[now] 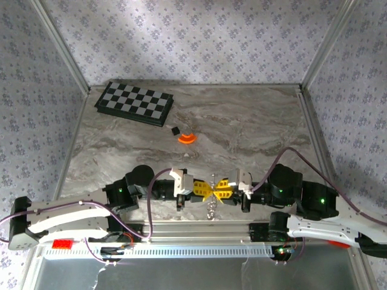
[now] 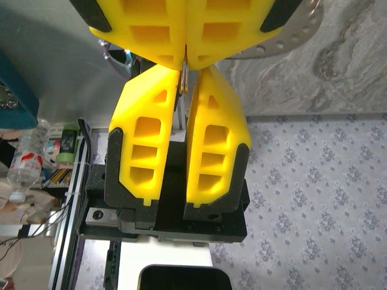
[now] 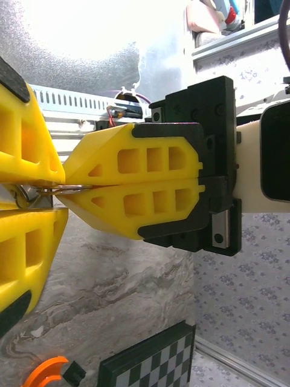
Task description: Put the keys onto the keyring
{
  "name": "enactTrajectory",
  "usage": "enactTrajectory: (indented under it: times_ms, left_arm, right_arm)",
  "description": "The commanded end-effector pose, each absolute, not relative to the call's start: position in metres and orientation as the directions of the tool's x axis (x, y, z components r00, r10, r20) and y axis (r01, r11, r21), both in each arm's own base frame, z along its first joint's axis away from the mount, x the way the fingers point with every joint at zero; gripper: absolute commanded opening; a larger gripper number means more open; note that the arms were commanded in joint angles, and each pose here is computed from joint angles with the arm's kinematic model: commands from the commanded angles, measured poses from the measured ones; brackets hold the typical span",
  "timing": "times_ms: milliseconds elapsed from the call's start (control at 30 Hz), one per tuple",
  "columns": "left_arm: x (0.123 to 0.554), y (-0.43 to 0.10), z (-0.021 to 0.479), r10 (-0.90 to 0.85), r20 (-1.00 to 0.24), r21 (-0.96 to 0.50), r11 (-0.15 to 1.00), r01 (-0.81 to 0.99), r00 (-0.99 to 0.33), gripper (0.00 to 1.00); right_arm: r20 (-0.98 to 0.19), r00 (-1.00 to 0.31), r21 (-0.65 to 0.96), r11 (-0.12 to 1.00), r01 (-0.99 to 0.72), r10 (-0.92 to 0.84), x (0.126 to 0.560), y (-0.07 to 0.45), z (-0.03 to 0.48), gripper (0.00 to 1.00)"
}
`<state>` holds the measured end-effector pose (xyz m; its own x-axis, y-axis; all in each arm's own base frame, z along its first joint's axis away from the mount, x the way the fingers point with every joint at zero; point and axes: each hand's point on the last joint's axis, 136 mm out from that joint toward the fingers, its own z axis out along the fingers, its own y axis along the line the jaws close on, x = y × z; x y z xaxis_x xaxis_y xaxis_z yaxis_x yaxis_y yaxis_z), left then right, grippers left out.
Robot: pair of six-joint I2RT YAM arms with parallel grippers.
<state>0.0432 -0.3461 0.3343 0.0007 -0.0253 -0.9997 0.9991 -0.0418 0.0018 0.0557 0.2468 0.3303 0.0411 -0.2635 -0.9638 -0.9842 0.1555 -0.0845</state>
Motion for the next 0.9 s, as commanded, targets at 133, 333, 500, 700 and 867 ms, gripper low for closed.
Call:
enactTrajectory:
  times_ms: [133, 333, 500, 700, 867]
  left_arm:
    - [0.035, -0.343, 0.376, -0.246, -0.968, -0.015, -0.100, 0.995, -0.039, 0.00]
    - [0.043, -0.348, 0.369, -0.199, -0.980, -0.012, -0.057, 0.998, -0.023, 0.00]
    - [0.062, -0.346, 0.351, -0.040, -0.998, 0.037, 0.072, 0.997, 0.039, 0.09]
    - [0.072, -0.344, 0.329, 0.141, -0.987, 0.096, 0.115, 0.989, 0.079, 0.18]
    - [0.074, -0.343, 0.323, 0.200, -0.975, 0.121, 0.116, 0.986, 0.096, 0.17]
  right_arm:
    - [-0.979, 0.043, -0.075, 0.155, -0.985, -0.201, 0.054, 0.246, 0.342, 0.09]
    - [-0.981, 0.061, -0.099, 0.206, -0.973, -0.185, 0.061, 0.238, 0.350, 0.00]
    - [-0.966, 0.062, -0.124, 0.240, -0.963, -0.251, 0.069, 0.234, 0.345, 0.00]
    - [-0.928, 0.068, -0.160, 0.226, -0.961, -0.367, 0.072, 0.237, 0.334, 0.00]
    - [-0.909, 0.073, -0.169, 0.203, -0.964, -0.410, 0.072, 0.242, 0.330, 0.00]
